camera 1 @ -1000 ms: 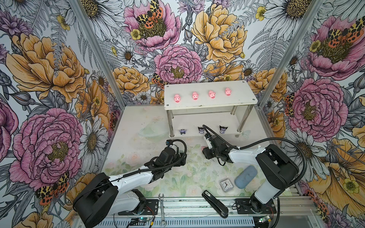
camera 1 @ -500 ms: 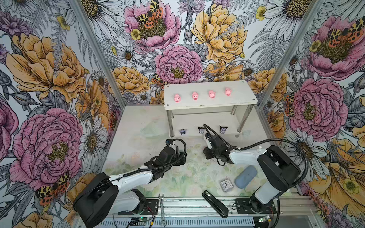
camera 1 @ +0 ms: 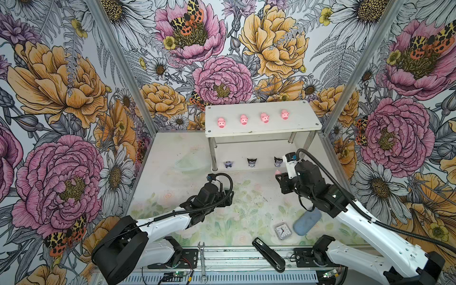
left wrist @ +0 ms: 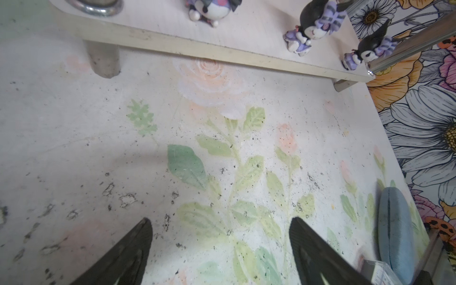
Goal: Place and organize the plastic toys onto the shelf
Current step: 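Carry the last pink pig up over the shelf top end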
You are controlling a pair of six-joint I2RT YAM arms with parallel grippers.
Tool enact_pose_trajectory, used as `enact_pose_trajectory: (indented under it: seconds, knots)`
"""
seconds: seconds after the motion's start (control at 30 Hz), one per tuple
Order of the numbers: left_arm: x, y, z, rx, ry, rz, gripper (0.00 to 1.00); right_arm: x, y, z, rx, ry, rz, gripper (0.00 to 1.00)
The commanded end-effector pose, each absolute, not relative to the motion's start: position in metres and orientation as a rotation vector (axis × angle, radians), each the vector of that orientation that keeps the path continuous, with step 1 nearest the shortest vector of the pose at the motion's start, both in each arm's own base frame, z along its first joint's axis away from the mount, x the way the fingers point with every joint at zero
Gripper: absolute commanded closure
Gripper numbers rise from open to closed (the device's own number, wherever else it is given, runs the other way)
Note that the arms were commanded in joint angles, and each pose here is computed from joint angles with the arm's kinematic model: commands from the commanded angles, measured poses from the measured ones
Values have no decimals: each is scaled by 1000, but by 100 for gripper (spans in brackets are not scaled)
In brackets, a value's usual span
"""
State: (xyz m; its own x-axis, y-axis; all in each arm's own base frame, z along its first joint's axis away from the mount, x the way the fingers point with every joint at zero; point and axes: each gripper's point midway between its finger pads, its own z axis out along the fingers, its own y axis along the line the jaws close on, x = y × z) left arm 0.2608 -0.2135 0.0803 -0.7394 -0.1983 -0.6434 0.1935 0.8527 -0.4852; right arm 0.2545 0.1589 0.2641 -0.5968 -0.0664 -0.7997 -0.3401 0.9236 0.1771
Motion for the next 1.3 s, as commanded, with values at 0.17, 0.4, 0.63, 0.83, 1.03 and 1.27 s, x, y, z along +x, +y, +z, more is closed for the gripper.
enact_pose_trajectory:
  seconds: [0.17, 0.4, 0.63, 0.83, 1.03, 1.27]
  knots:
    - [257, -211, 81, 3, 2279, -726, 11, 269, 109, 400, -221, 1995, 107, 76]
    - [255, -207, 79, -3, 2281, -717, 11, 337, 97, 438, -164, 1994, -3, 77]
    - [253, -204, 76, -8, 2290, -705, 11, 393, 73, 438, -88, 2050, 61, 78]
    - [256, -203, 77, -13, 2288, -699, 11, 426, 50, 422, -41, 2124, 70, 79]
    - [257, -205, 76, -17, 2289, -710, 11, 449, 34, 403, -15, 2206, 87, 79]
    - [258, -208, 74, -16, 2300, -713, 11, 465, 33, 387, -31, 2263, 79, 80]
